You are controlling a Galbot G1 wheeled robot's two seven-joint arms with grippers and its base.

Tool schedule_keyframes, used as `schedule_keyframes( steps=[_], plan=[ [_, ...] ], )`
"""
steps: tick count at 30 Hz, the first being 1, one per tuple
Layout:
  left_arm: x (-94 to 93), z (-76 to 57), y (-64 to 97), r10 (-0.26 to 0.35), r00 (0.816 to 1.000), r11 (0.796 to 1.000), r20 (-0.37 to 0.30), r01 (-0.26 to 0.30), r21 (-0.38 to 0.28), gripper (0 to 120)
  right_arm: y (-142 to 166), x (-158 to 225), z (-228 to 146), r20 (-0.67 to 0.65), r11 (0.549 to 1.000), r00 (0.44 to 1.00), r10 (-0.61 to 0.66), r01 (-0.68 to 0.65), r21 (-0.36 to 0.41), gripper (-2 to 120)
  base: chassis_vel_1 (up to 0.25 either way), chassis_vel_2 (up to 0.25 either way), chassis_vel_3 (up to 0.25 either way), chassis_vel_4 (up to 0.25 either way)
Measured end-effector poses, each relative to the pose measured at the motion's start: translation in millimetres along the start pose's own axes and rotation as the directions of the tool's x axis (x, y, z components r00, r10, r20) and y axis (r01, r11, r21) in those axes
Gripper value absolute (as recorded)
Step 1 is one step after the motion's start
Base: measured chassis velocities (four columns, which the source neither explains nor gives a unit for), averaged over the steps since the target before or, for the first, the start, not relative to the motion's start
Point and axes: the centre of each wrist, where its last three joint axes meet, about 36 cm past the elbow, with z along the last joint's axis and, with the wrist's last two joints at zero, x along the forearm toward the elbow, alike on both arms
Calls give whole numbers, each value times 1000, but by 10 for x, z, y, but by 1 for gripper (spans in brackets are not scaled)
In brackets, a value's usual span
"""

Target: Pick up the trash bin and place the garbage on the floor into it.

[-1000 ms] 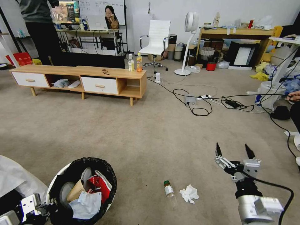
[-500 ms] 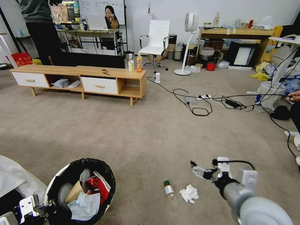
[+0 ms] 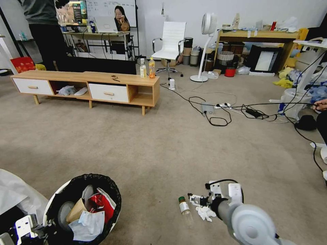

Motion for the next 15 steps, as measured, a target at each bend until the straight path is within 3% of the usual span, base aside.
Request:
schedule_keyframes(
  steps=[15],
  plan=[
    [-85,60,34,-13,1000,1000,-18,13,6,1,-37,-773,154,-87,999,996,28,-26,21,100,0,0,0,0]
  ],
)
